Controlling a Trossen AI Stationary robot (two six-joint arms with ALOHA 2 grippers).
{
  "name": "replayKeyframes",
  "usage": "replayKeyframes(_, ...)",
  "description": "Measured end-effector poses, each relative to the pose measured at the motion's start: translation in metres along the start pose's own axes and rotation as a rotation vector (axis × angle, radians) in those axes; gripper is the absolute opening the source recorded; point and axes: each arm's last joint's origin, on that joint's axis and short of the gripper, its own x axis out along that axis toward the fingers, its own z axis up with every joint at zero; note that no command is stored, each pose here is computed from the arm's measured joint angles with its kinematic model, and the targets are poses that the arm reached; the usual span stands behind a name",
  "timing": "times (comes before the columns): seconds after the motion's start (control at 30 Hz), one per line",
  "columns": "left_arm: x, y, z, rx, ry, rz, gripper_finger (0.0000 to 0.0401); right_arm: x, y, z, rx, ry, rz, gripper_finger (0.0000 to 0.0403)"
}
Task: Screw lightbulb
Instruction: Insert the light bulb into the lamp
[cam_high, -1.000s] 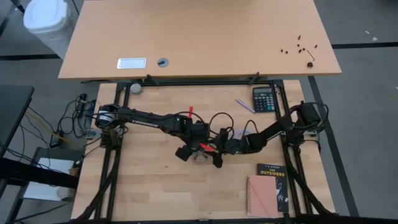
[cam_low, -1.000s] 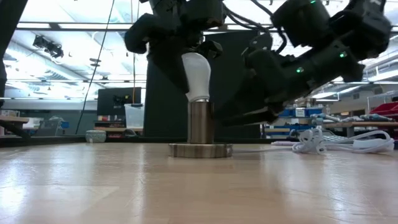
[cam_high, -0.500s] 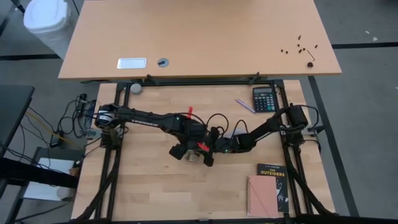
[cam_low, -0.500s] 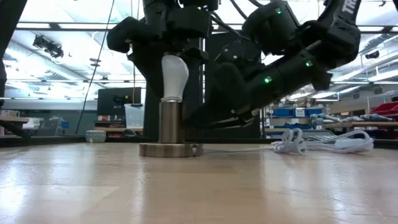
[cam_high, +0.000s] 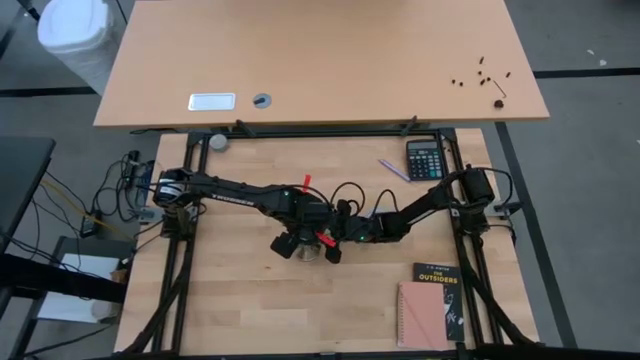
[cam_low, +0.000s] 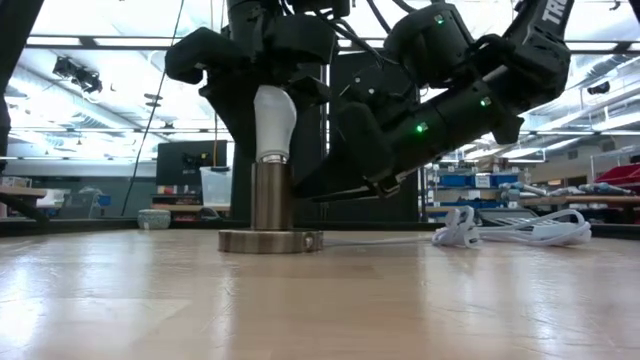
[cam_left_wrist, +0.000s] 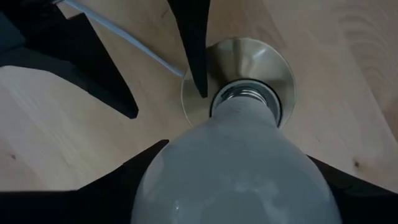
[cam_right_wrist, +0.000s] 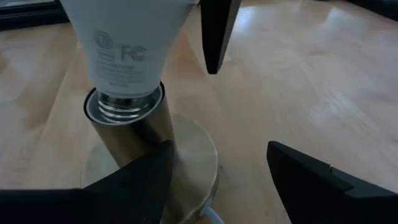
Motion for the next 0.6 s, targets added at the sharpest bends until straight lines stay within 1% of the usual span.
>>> replayKeyframes(0.3, -0.002, -0.008, 0.006, 0.027, -0.015, 0.008, 0.0268, 0.0, 0.0, -0.001, 0.002, 0.014, 0.0, 0.0268)
replayKeyframes(0.47, -0.003, -0.012, 0.01, 0.054, 0.007, 0.089, 0.0267, 0.0, -0.001, -0.003, 0.0, 0.023, -0.019, 0.0268)
replayKeyframes(0.6, -0.003, -0.017, 0.013, 0.073, 0.007, 0.095, 0.0267, 0.0, -0.001, -0.003, -0.005, 0.03, -0.028, 0.0268)
